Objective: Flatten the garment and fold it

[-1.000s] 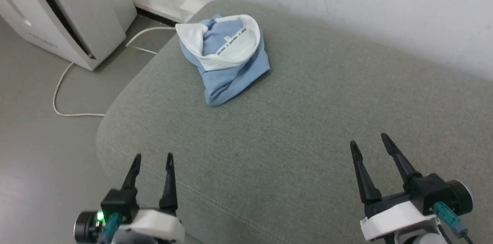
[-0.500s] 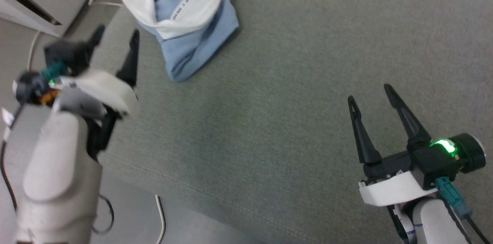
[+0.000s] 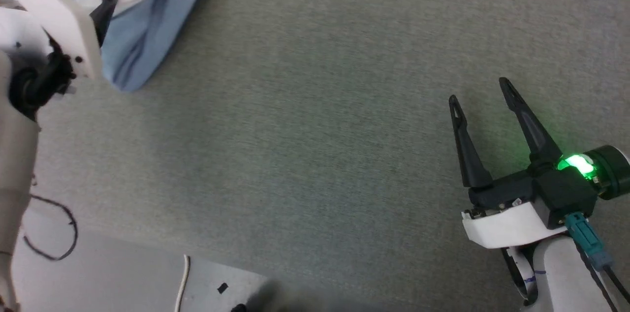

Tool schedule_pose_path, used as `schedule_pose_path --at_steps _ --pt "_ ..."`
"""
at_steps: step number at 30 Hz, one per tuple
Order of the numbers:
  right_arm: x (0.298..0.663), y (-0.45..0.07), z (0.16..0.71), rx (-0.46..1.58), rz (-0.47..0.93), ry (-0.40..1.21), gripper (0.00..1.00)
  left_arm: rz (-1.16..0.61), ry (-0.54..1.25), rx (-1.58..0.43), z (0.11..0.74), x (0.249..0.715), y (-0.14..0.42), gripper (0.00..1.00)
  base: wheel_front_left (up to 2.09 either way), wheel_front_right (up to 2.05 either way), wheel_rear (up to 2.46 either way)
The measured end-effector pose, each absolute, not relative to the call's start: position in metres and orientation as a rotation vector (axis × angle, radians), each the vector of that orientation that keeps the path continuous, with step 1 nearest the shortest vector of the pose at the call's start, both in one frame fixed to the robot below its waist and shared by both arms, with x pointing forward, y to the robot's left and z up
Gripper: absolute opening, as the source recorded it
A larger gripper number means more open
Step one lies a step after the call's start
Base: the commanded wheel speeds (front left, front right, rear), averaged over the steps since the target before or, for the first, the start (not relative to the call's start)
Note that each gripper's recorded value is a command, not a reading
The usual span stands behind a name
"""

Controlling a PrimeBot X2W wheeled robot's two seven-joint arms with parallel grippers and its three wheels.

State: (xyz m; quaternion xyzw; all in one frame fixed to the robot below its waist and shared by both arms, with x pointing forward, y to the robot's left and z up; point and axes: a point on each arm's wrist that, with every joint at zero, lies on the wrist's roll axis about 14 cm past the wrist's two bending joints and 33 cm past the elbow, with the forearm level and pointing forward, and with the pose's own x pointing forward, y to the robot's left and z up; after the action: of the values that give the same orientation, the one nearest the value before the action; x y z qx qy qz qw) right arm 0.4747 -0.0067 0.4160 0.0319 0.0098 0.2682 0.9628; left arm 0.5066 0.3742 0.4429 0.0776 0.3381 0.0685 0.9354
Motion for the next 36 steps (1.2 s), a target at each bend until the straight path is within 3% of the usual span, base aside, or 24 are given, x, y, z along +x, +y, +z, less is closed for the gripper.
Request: schedule_pose_path --at_steps 4,7,8,9,14,18,27,36 --pt "0.477 -0.023 0.403 0.051 0.502 0.047 1.00 0.119 0.896 0.140 0.396 0.498 0.371 1.00 0.00 0.00 0.00" --pt "0.476 -0.032 0.394 0.043 0.480 0.069 1.00 0.110 0.952 0.112 0.383 0.500 0.368 1.00 0.00 0.00 0.00" --pt "0.476 -0.034 0.393 0.041 0.475 0.073 1.00 0.107 0.957 0.106 0.381 0.502 0.368 0.41 0.00 0.00 0.00" --pt "0.476 -0.036 0.392 0.041 0.471 0.073 1.00 0.103 0.958 0.098 0.380 0.503 0.367 0.00 0.00 0.00 0.00" --pt "0.474 -0.036 0.394 0.045 0.470 0.078 1.00 0.109 0.887 0.086 0.389 0.508 0.370 0.00 0.00 0.00 0.00" --pt "0.471 -0.035 0.400 0.041 0.475 0.074 1.00 0.143 0.731 0.099 0.418 0.514 0.381 0.00 0.00 0.00 0.00" --pt "0.464 -0.039 0.445 0.049 0.458 -0.009 1.00 0.226 0.127 0.205 0.577 0.533 0.402 0.00 0.00 0.00 0.00" --pt "0.443 -0.060 0.498 0.039 0.407 -0.110 1.00 0.113 -0.289 0.252 0.706 0.506 0.352 0.00 0.00 0.00 0.00"
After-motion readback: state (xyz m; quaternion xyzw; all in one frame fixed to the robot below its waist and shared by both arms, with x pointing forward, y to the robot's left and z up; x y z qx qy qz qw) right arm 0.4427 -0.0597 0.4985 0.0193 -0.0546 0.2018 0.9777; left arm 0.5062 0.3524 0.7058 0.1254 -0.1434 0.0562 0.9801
